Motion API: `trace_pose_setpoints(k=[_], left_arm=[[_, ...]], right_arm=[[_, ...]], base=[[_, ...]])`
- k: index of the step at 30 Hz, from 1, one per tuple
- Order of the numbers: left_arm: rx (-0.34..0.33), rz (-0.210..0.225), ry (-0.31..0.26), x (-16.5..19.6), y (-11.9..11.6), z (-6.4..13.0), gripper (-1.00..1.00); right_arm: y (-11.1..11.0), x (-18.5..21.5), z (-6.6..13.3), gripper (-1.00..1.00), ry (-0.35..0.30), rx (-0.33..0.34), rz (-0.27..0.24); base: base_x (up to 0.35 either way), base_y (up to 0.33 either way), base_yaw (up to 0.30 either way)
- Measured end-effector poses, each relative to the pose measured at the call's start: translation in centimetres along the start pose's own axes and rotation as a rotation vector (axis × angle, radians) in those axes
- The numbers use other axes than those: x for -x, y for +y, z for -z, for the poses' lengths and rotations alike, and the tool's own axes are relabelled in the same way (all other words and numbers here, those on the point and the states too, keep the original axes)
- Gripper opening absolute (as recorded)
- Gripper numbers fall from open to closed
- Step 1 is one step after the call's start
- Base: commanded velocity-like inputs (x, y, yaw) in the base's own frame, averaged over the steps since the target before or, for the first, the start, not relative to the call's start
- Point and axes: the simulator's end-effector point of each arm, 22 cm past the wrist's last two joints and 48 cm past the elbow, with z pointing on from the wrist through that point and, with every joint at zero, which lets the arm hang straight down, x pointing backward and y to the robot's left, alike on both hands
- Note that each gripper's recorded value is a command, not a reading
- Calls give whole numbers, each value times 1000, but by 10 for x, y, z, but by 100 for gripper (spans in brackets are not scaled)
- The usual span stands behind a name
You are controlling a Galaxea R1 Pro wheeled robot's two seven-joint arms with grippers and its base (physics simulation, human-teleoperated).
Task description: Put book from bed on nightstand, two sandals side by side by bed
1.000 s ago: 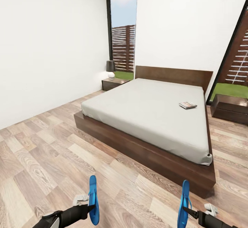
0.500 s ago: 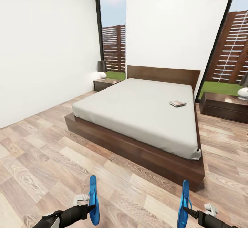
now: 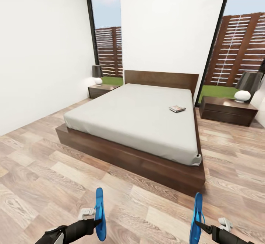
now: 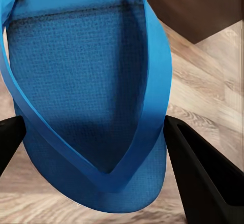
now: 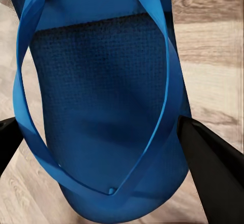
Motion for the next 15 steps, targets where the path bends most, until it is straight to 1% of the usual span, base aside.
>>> trace_pose_setpoints(k=[15], left_arm=[[-1, 0, 1, -1, 0, 0, -100]], right_arm=[[0, 0, 0, -100, 1, 0, 0]], base=[[0, 0, -299]])
